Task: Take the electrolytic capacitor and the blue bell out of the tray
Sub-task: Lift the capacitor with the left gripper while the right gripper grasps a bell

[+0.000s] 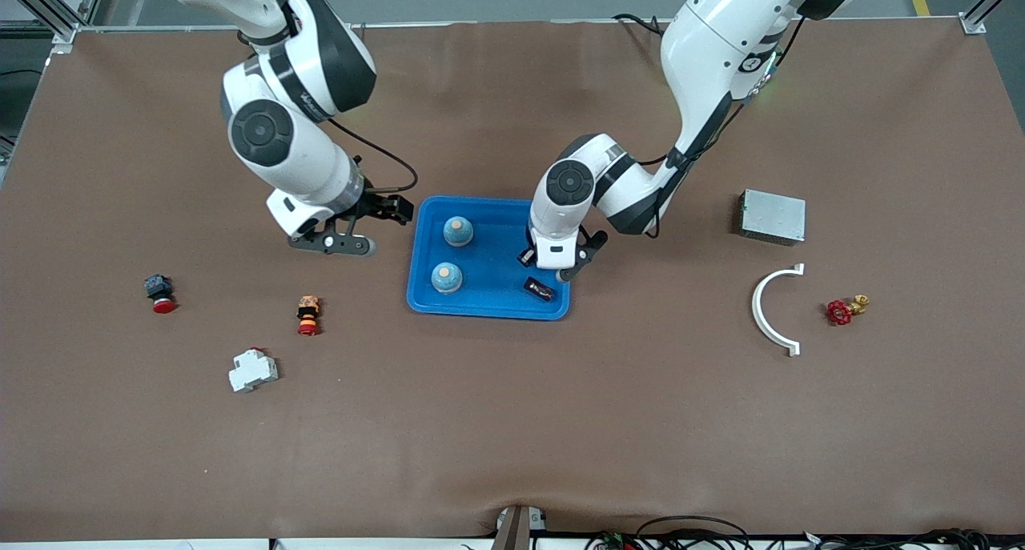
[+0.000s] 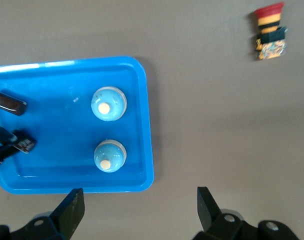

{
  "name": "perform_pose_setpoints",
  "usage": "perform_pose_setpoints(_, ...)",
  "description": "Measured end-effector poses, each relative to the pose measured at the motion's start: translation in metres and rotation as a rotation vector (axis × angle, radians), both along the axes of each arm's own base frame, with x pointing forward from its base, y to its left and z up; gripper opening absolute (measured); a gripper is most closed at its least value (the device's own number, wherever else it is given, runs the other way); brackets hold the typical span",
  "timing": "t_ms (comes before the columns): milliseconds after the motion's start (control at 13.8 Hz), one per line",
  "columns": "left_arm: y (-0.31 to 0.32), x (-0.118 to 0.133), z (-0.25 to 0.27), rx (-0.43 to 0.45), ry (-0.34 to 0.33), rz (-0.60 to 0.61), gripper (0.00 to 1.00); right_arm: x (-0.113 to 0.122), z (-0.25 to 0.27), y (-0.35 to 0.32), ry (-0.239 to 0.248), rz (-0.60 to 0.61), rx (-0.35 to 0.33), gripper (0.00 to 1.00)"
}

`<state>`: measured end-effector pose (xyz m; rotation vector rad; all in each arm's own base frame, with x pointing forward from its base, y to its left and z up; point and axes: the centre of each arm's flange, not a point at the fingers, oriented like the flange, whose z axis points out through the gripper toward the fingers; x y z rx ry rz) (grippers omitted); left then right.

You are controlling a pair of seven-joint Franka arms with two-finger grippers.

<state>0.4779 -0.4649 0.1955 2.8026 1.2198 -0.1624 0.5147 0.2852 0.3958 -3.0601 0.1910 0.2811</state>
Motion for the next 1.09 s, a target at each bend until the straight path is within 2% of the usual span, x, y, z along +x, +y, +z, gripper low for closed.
perform_pose_setpoints(145,0.003,0.008,0.014,0.007,-0.007,0.006,0.33,0.0,-0.018,0.004,0.018,-0.002,-0.011,1.0)
perform_pose_setpoints(291,0.01,0.019,0.044,0.021,-0.022,0.005,0.33,-0.003,-0.034,0.017,0.016,-0.011,-0.016,1.0)
perform_pose_setpoints(654,0.063,0.047,0.125,0.088,-0.03,-0.088,0.33,-0.017,-0.077,0.052,0.005,0.002,-0.023,1.0)
perform_pose_setpoints(799,0.094,0.058,0.135,0.121,0.0,-0.127,0.33,-0.023,-0.096,0.061,0.017,0.015,-0.032,1.0)
perform_pose_setpoints(1090,0.199,0.109,0.128,0.125,0.031,-0.169,0.33,-0.024,-0.122,0.065,0.032,0.015,-0.042,1.0)
